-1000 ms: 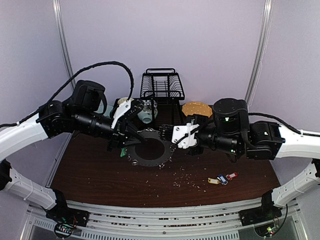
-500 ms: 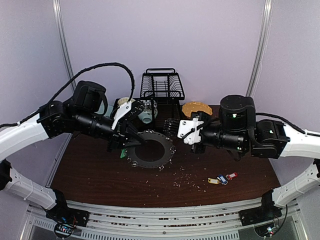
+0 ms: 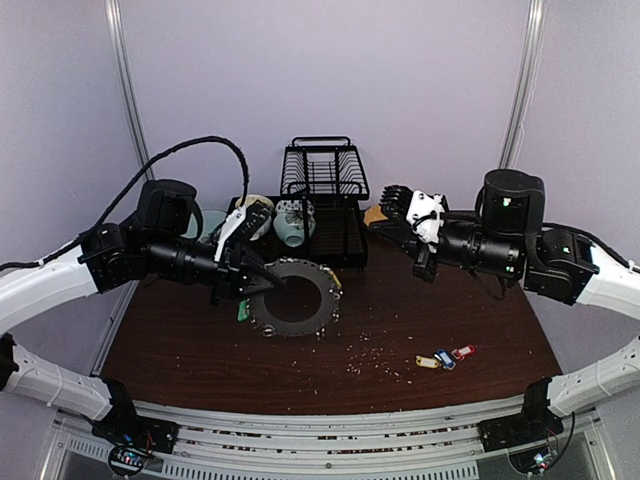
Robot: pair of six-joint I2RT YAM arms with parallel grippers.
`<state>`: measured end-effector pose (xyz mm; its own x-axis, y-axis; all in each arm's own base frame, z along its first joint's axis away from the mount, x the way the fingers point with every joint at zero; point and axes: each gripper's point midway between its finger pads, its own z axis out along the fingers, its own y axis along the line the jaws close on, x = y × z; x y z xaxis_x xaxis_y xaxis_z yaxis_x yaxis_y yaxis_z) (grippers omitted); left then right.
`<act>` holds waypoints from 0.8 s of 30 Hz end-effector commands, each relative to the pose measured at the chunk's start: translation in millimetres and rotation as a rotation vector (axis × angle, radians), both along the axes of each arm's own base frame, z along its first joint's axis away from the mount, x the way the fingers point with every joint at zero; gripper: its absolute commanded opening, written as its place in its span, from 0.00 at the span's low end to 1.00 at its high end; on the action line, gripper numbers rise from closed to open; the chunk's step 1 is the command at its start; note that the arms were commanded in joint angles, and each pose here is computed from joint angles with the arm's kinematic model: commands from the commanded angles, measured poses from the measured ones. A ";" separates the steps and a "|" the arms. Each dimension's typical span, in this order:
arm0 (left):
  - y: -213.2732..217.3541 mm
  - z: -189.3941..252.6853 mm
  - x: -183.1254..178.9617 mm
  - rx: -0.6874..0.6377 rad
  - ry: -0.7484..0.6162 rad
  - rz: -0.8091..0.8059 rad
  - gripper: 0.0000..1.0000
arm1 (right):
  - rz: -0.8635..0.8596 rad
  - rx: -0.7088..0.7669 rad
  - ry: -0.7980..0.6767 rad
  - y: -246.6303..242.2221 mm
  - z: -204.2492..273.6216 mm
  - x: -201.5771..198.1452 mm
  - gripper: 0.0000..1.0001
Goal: Put the keys on the keyring
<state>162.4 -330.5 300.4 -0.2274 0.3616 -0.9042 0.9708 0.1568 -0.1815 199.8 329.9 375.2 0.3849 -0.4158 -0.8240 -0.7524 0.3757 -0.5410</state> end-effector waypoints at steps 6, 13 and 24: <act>20.2 50.2 25.7 -0.396 0.098 0.109 0.00 | 0.031 0.129 0.141 -0.5 -2.7 -3.7 0.08; 25.9 46.3 30.1 -0.501 0.151 0.160 0.00 | 0.041 0.141 0.237 10.3 -18.4 -2.5 0.21; 27.6 36.4 39.7 -0.519 0.205 0.216 0.00 | -0.042 0.202 0.348 3.4 -20.9 8.0 0.31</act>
<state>200.0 -305.4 314.8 -0.4704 -0.1123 -0.8753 0.8482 0.2161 -0.4836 201.4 336.9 351.7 0.1249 -0.2745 -0.9535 -0.8682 0.4350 -0.2389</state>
